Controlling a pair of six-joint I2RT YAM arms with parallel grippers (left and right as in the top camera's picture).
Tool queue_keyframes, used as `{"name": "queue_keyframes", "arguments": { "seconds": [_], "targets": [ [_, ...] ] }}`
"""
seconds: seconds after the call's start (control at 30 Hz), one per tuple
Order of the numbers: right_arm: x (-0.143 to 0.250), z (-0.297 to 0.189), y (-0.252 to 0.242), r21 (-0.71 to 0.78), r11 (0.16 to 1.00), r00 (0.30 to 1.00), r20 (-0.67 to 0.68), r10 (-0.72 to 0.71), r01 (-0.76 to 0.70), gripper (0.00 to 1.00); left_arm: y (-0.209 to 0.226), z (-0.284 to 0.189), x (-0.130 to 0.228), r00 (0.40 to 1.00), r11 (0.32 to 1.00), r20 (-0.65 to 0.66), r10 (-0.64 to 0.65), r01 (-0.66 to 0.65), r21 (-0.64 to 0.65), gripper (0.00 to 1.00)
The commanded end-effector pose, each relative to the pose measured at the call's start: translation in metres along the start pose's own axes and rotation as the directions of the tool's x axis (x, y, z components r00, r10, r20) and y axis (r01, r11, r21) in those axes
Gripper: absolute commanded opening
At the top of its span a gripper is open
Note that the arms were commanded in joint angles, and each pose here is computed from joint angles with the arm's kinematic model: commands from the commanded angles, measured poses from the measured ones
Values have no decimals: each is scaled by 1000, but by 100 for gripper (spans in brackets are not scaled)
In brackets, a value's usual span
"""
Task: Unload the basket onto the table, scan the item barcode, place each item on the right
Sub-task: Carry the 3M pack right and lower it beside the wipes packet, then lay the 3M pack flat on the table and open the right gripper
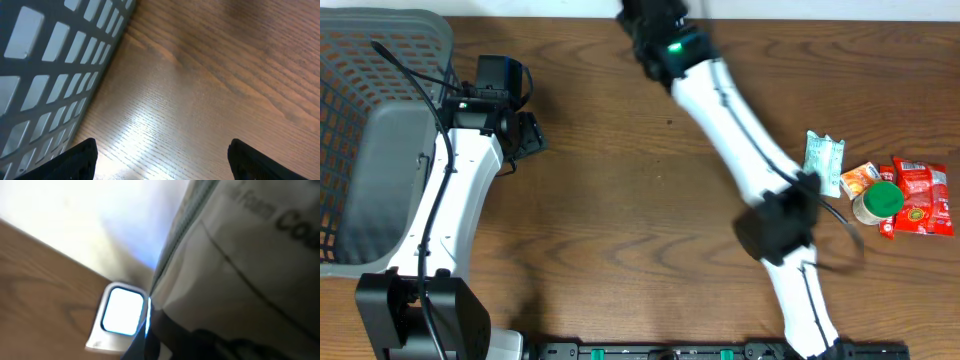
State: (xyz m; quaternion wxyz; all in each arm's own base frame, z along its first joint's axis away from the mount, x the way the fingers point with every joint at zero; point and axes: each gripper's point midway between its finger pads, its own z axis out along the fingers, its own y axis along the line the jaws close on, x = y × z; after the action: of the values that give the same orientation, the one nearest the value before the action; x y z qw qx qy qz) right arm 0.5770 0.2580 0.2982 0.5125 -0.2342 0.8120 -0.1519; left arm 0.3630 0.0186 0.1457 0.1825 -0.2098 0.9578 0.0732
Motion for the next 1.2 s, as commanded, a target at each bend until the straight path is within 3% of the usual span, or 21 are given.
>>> {"name": "queue_keyframes", "arguments": {
  "seconds": [0.0, 0.13, 0.23, 0.3, 0.43, 0.6, 0.9, 1.1, 1.17],
  "targets": [
    [-20, -66, -63, -21, 971, 971, 24, 239, -238, 4, 2, -8, -8, 999, 1000, 30, -14, 14, 0, 84],
    [22, -112, -66, -233, 926, 950, -175, 260, -296, 1, 2, -8, -8, 999, 1000, 30, -14, 14, 0, 84],
    [69, -137, -61, -343, 857, 892, -377, 250, -385, 1, 2, -8, -8, 999, 1000, 30, -14, 14, 0, 84],
    [114, -150, -62, -353, 822, 811, -548, 205, -447, 1, 2, -8, -8, 999, 1000, 30, -14, 14, 0, 84],
    [195, -146, -66, -291, 822, 637, -763, 109, -490, 1, 2, -8, -8, 999, 1000, 30, -14, 14, 0, 84],
    [273, -128, -52, -215, 812, 456, -887, 69, -543, 1, 2, -8, -8, 999, 1000, 30, -14, 14, 0, 84],
    [346, -101, -45, -134, 812, 364, -926, 102, -568, 6, 2, -8, -8, 999, 1000, 30, -14, 14, 0, 84],
    [385, -99, -59, -56, 878, 312, -944, 109, -476, 76, 2, -8, -8, 999, 1000, 30, -14, 14, 0, 84],
    [397, -97, -66, -14, 897, 298, -946, 131, -441, 84, 2, -8, -8, 999, 1000, 30, -14, 14, 0, 84]
  ]
}}
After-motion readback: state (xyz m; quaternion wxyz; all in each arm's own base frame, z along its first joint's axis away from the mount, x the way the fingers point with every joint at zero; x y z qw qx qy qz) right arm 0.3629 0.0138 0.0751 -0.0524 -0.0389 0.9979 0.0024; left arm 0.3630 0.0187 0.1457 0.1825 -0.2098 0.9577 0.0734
